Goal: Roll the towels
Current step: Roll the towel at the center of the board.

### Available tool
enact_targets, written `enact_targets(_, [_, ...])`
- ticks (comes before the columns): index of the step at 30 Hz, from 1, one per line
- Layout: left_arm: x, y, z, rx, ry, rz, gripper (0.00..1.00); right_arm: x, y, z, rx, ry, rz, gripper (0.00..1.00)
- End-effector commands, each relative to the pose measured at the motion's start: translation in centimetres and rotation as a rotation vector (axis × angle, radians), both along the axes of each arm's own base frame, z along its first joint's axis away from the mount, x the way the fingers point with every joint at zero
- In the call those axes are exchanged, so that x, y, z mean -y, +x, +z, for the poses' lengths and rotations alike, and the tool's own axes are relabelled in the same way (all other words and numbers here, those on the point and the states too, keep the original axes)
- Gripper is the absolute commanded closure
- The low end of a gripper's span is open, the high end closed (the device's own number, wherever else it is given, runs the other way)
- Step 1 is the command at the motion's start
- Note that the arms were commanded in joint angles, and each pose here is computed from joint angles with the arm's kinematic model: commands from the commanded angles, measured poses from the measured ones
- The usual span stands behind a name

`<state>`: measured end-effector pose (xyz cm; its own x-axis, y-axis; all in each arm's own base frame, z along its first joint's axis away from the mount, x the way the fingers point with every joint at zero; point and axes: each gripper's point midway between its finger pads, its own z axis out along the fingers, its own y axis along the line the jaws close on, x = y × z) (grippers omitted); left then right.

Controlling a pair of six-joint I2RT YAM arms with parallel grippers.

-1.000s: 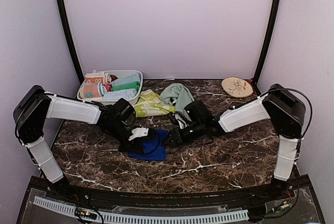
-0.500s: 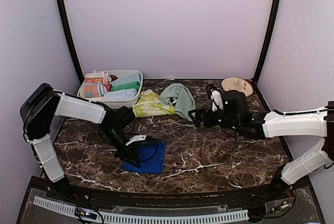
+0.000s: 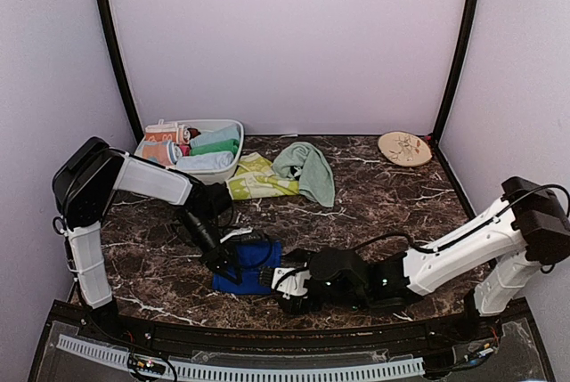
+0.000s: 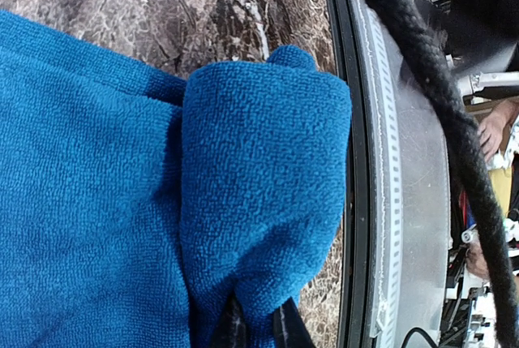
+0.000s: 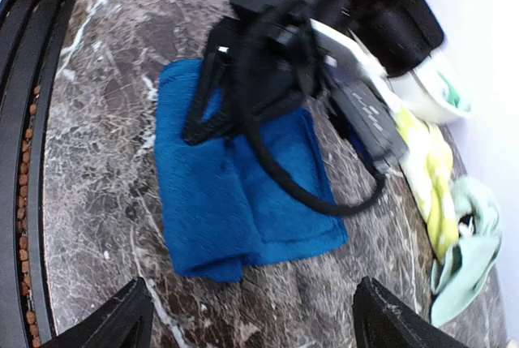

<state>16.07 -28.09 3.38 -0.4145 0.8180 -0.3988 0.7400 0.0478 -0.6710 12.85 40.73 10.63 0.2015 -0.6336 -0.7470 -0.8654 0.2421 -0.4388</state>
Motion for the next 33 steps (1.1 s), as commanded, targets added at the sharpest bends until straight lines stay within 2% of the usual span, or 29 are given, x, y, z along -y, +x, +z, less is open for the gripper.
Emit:
enact_targets(1, [-2.9,1.0,-5.2,0.087,0.24,-0.001,1.0,-4.6,-1.4,0.4,0.236,-0.065,0.144,0.19])
enact_targets(7, [-3.8,2.4,-6.7,0.167,0.316,0.023,1.0,-8.4,-1.4,-1.7,0.333,-0.091,0.223,0.28])
enact_targets(15, [-3.7,2.8,-6.6,0.176,0.321,0.031,0.98,-9.8,0.7,-5.0,0.25,-0.113,0.225,0.44])
enact_targets(19, [-3.4,2.9,-5.5,0.195,0.284,0.028,0.81,-9.3,1.5,-7.2,0.124,-0.134,0.193,0.55])
enact_targets(21, [-3.2,3.2,-4.4,0.227,0.251,0.038,0.71,-8.9,1.8,-7.9,0.055,-0.134,0.179,0.66])
enact_targets(23, [-3.7,4.3,-3.1,0.24,0.209,0.087,0.63,-8.5,1.9,-8.4,-0.005,-0.136,0.175,0.72])
enact_targets(28, [-4.8,5.1,0.1,0.283,0.103,0.145,0.5,-8.3,2.0,-9.5,-0.149,-0.157,0.155,0.79])
enact_targets(29, [-5.2,5.3,0.6,0.295,0.081,0.163,0.44,-8.3,2.1,-9.5,-0.183,-0.151,0.154,0.8])
enact_targets(33, [-6.4,5.9,2.6,0.335,0.007,0.216,0.41,-8.0,2.3,-9.7,-0.268,-0.137,0.138,0.82])
